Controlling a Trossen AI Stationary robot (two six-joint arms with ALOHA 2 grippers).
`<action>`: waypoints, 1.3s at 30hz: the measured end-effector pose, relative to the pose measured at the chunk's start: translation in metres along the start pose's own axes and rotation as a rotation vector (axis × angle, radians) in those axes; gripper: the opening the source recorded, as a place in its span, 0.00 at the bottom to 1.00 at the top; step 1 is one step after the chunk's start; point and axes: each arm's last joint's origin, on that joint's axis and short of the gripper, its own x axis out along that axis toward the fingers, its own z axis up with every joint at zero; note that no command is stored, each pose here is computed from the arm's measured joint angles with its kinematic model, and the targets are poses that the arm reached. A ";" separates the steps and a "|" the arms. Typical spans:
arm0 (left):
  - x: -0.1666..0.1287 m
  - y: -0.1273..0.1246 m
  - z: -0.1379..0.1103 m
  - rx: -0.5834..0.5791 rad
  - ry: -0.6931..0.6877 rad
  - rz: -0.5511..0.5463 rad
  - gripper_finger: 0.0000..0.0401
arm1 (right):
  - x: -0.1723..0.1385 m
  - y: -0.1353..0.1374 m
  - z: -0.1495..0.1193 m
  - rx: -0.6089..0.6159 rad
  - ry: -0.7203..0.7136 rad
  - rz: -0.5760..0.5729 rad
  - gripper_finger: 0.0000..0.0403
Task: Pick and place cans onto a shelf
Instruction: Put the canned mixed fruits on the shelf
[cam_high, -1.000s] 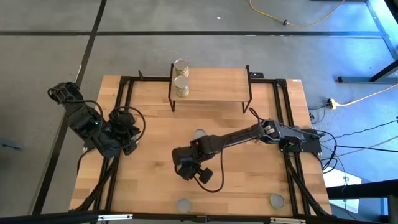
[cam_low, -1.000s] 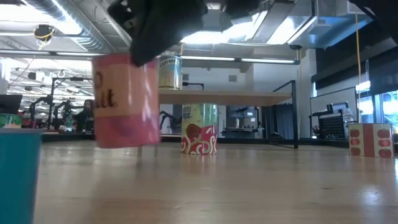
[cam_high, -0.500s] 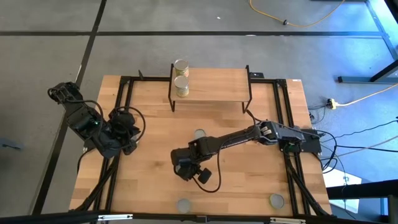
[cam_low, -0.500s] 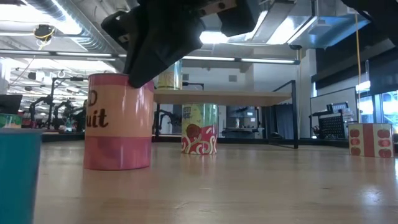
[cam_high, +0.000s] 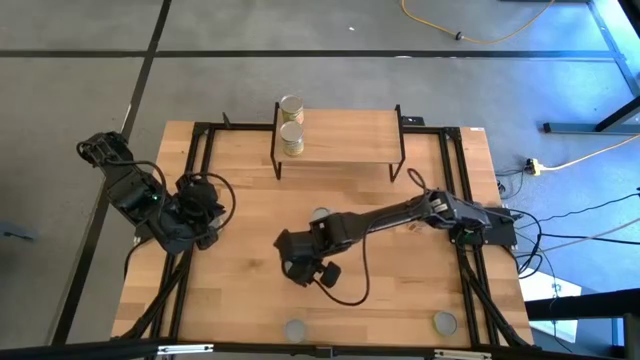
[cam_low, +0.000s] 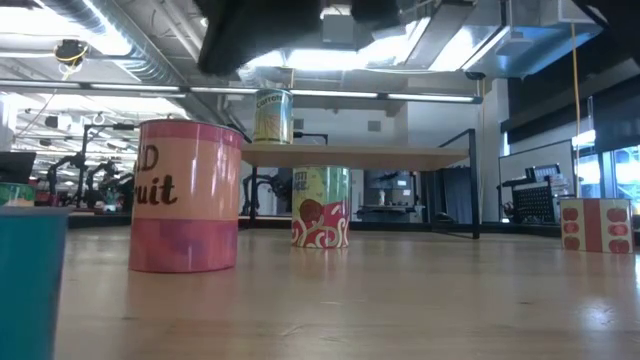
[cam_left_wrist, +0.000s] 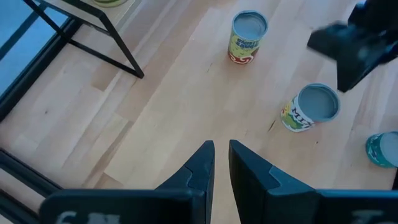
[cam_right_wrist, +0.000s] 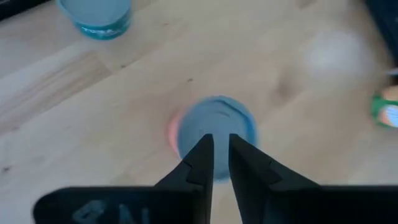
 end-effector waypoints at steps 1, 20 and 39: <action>0.000 0.000 0.000 0.003 0.000 0.000 0.10 | -0.006 -0.001 0.001 0.000 0.001 -0.017 0.13; 0.001 -0.018 0.005 0.351 -0.035 -0.131 0.10 | -0.185 0.018 0.003 0.118 -0.138 -0.195 0.13; 0.028 -0.065 0.005 0.536 -0.052 -0.139 0.10 | -0.298 0.072 -0.018 0.306 -0.252 -0.206 0.13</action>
